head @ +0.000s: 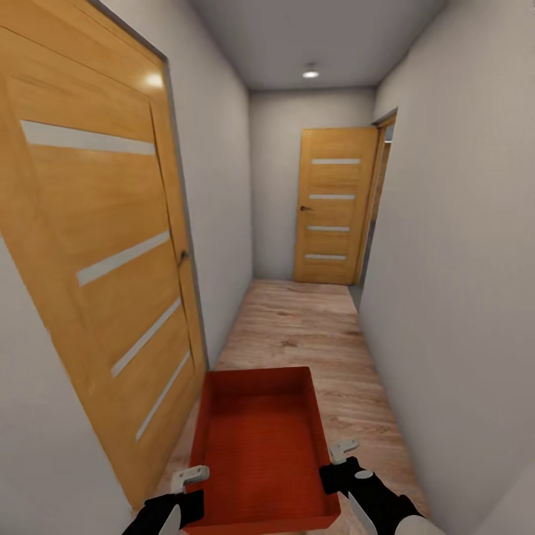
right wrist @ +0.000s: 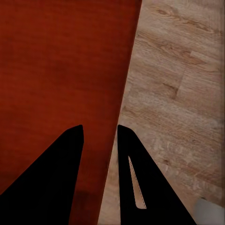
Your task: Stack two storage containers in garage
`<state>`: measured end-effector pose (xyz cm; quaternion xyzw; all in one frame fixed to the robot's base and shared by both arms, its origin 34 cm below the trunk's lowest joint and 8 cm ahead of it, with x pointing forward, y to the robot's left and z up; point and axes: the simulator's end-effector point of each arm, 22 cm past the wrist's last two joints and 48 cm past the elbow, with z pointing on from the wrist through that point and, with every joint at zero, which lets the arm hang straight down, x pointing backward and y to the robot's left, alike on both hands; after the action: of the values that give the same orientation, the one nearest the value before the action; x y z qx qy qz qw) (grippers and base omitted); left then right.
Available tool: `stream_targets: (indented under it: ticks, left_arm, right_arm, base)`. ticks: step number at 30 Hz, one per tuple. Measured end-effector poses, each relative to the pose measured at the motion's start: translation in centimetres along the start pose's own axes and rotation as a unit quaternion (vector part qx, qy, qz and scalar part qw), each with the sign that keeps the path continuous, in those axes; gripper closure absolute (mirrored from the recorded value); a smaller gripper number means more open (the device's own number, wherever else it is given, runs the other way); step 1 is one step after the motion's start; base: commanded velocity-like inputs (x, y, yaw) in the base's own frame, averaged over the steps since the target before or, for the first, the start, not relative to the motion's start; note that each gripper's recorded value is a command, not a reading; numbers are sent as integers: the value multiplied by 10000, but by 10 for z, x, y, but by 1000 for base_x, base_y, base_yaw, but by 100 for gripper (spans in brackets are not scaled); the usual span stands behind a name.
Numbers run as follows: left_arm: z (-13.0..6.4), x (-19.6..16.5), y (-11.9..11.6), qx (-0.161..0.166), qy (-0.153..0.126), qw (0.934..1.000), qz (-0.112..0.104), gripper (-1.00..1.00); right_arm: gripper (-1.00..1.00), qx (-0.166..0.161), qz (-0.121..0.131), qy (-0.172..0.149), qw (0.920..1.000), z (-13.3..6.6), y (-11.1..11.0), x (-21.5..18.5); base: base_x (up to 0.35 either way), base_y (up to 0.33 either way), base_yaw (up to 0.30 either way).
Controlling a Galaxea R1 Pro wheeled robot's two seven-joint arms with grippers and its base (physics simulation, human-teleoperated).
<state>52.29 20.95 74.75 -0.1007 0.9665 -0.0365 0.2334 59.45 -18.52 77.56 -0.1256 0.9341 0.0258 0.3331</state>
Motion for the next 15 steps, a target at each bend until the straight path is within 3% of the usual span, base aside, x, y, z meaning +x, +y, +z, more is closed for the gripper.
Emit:
stream_targets:
  ticks: [15]
  left_arm:
    - [0, 0, 0, -1, 0, 10000, 1, 100]
  right_arm:
    - [100, -1, 0, -1, 10000, 0, 0, 0]
  base:
    - [323, 0, -25]
